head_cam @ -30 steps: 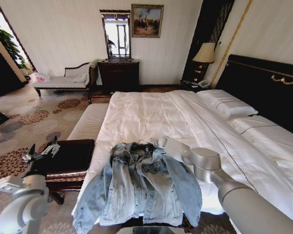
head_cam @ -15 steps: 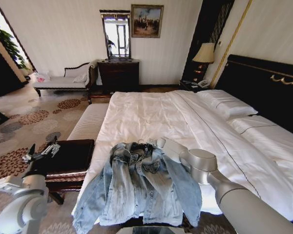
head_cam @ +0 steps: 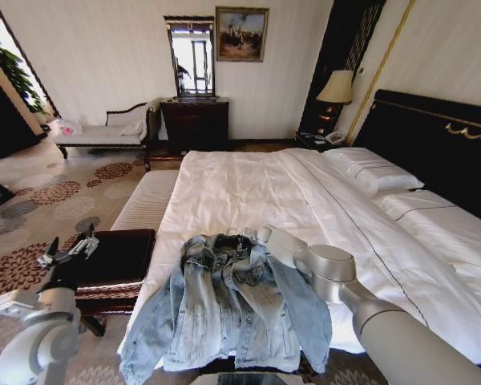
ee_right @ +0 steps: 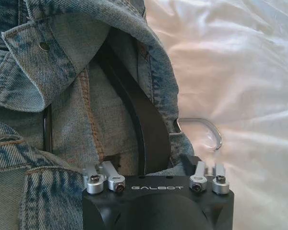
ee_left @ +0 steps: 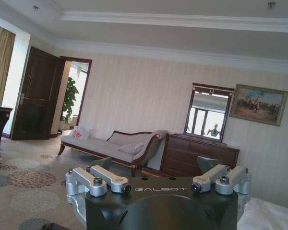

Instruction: Pick up the clothes from the bed and hang them on the clothes hanger.

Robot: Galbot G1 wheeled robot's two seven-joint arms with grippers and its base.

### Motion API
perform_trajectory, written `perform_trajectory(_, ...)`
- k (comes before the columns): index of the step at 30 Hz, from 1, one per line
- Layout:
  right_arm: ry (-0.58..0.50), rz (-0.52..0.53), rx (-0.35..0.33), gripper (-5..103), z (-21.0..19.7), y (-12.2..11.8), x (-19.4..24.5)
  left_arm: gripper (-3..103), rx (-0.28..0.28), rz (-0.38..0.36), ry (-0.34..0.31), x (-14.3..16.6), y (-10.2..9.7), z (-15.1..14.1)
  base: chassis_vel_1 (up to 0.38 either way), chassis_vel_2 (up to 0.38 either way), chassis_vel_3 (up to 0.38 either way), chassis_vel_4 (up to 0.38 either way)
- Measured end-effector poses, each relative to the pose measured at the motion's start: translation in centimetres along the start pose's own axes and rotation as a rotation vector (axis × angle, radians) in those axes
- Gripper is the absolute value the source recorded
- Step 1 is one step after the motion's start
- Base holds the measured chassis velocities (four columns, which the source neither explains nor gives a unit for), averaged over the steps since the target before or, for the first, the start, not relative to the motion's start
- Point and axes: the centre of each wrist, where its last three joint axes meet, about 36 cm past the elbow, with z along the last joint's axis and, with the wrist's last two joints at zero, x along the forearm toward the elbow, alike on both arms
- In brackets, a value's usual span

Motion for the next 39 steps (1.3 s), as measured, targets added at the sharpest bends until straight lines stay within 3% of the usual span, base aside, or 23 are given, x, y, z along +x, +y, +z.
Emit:
perform_trajectory(6,0.009,-0.006,-0.005,97,-0.2,0.0,-0.1,100,0.002,-0.002,0.002,0.0,0.0,0.1,0.000,0.000,0.000,0.000)
perform_trajectory(9,0.012,-0.013,-0.007,83,-0.3,0.2,-0.3,100,0.002,-0.002,0.002,0.0,0.0,0.2,0.000,0.000,0.000,0.000)
perform_trajectory(11,0.013,-0.016,-0.007,83,-0.4,0.2,-0.4,100,0.002,-0.002,0.003,0.0,0.0,0.2,0.000,0.000,0.000,0.000)
perform_trajectory(13,0.014,-0.021,-0.009,72,-0.6,0.4,-0.6,100,0.003,-0.002,0.004,0.0,0.0,0.2,0.000,0.000,0.000,0.000)
perform_trajectory(14,0.014,-0.021,-0.009,72,-0.6,0.4,-0.6,100,0.003,-0.002,0.004,0.0,0.0,0.2,0.000,0.000,0.000,0.000)
perform_trajectory(18,0.015,-0.028,-0.009,50,-0.9,0.6,-0.9,100,0.003,-0.003,0.005,0.0,0.0,0.3,0.000,0.000,0.000,0.000)
perform_trajectory(22,0.017,-0.026,-0.010,44,-1.1,0.6,-1.0,100,0.003,-0.004,0.005,0.0,0.0,0.3,0.000,0.000,0.000,0.000)
perform_trajectory(23,0.018,-0.023,-0.011,34,-1.2,0.6,-1.0,100,0.003,-0.004,0.005,-0.1,0.0,0.3,0.000,0.000,0.000,0.000)
perform_trajectory(31,-0.016,0.037,-0.007,33,-1.5,0.3,-0.9,100,-0.001,-0.001,0.003,-0.1,0.1,0.2,0.000,0.000,0.000,0.000)
perform_trajectory(34,-0.084,0.156,0.010,30,-2.1,-0.1,-0.4,100,-0.002,0.000,0.002,-0.2,0.1,0.1,0.000,0.000,0.000,0.000)
perform_trajectory(39,-0.150,0.259,0.065,21,-2.9,-0.4,0.4,100,0.000,0.004,0.001,-0.3,0.0,0.1,0.000,0.000,0.000,0.000)
